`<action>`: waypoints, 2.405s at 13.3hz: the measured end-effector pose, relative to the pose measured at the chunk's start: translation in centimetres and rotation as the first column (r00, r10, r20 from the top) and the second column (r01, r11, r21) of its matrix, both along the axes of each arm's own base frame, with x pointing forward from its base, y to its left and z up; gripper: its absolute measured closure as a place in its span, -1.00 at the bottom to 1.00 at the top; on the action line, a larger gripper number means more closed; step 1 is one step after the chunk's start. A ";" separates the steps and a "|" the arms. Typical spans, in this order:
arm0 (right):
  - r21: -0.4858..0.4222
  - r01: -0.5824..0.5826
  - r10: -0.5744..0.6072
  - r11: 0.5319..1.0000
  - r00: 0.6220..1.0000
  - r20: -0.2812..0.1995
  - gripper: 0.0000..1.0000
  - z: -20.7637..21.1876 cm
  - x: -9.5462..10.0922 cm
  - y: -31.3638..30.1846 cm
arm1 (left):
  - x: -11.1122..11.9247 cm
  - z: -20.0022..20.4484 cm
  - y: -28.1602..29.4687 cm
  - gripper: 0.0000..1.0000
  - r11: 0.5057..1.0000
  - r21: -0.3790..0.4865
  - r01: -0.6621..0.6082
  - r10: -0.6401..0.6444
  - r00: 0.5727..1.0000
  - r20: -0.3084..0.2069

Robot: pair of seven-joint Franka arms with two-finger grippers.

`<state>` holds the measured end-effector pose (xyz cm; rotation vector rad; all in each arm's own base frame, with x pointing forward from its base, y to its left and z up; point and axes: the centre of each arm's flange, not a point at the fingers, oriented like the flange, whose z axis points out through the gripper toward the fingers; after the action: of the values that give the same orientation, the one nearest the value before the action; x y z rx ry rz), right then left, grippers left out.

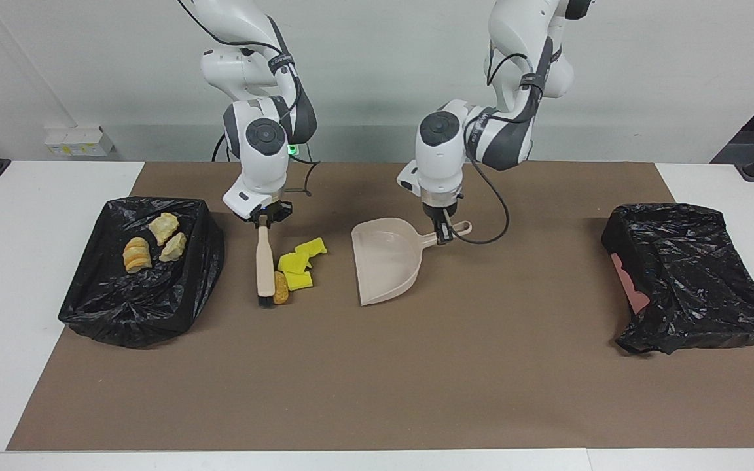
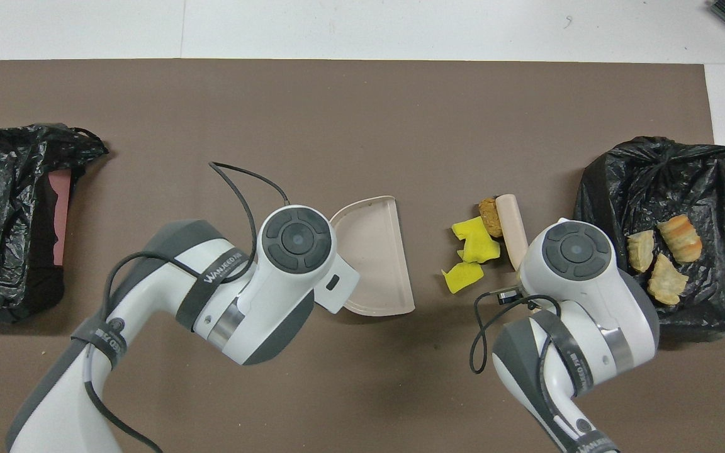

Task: Sweep and dump trash in bin
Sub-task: 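Sweep the sponge pieces and bread into the dustpan with the right gripper's brush, then carry the dustpan to the black bag near the left arm and tip it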

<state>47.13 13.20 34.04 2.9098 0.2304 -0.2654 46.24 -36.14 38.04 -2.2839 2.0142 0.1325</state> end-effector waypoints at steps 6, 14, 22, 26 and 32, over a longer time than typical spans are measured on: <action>0.144 -0.016 0.026 0.990 0.997 -0.070 0.50 -1.9 -2.0 8.2 | -2.2 -0.9 -0.9 0.37 0.997 -0.005 -0.075 0.075 0.997 0.019; 0.288 0.020 0.016 0.957 0.993 -0.120 0.50 4.1 0.3 14.5 | -1.7 -2.2 -0.3 0.37 0.997 -0.071 -0.043 0.048 0.997 0.067; 0.211 -0.003 0.039 0.977 0.985 -0.166 0.50 6.3 2.8 10.2 | 2.6 -3.1 4.7 0.37 0.980 -0.194 -0.041 0.048 0.998 0.032; 0.115 0.070 -0.048 0.991 0.982 -0.184 0.50 5.6 1.5 10.1 | 6.7 -1.2 10.1 0.37 0.978 -0.206 -0.039 0.044 0.999 0.018; 0.139 0.169 -0.147 0.976 0.976 -0.159 0.50 4.5 -6.0 19.4 | 12.0 5.6 18.7 0.37 0.969 -0.245 -0.037 0.029 0.999 -0.034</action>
<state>41.15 32.63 38.55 3.0663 0.0419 -0.5121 58.20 -17.47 43.61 -2.4742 2.1144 -0.0867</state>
